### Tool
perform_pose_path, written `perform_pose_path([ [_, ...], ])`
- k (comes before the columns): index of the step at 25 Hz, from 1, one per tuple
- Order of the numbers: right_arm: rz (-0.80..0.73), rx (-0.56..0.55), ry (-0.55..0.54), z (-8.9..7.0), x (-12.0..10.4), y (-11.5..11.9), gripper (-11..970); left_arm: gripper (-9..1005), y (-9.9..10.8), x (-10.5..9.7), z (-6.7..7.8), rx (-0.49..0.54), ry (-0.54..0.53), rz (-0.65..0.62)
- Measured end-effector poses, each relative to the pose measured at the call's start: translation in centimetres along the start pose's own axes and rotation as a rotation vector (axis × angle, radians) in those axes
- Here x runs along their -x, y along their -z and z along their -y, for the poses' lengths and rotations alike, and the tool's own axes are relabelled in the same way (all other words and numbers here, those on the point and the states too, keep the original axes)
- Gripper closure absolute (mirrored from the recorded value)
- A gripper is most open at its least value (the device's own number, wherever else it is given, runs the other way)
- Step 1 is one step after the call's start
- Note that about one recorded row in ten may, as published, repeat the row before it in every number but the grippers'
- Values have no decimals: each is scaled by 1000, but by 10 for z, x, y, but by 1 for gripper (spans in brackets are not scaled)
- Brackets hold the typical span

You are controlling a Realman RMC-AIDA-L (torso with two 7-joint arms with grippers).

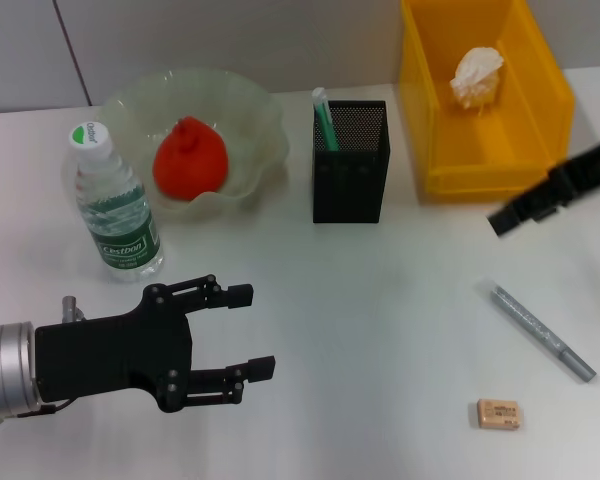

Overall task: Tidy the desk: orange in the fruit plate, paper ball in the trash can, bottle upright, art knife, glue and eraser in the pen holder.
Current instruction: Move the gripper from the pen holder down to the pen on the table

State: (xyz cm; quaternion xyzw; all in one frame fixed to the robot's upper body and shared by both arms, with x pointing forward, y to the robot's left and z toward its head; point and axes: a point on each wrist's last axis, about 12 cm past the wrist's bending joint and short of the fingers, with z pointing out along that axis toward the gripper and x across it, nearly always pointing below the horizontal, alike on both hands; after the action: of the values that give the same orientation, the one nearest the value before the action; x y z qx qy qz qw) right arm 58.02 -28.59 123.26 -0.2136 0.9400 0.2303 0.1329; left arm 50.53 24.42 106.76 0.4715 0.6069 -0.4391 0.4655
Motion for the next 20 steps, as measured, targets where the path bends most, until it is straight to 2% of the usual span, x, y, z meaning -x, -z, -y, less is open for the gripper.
perform_pose_path([
  [3, -121, -74, -31, 0, 1, -14, 264, 198, 0, 0, 0, 1, 3, 0],
  [7, -188, -125, -33, -1, 1, -26, 265, 198, 0, 0, 0, 2, 4, 0],
  [8, -233, -159, -28, -2, 1, -37, 265, 198, 0, 0, 0, 2, 5, 1],
  [13, -286, -229, -2, -7, 2, -56, 265, 198, 0, 0, 0, 3, 7, 2],
  [20, -303, -275, 48, -10, 5, -71, 265, 198, 0, 1, -1, 6, 7, 4],
])
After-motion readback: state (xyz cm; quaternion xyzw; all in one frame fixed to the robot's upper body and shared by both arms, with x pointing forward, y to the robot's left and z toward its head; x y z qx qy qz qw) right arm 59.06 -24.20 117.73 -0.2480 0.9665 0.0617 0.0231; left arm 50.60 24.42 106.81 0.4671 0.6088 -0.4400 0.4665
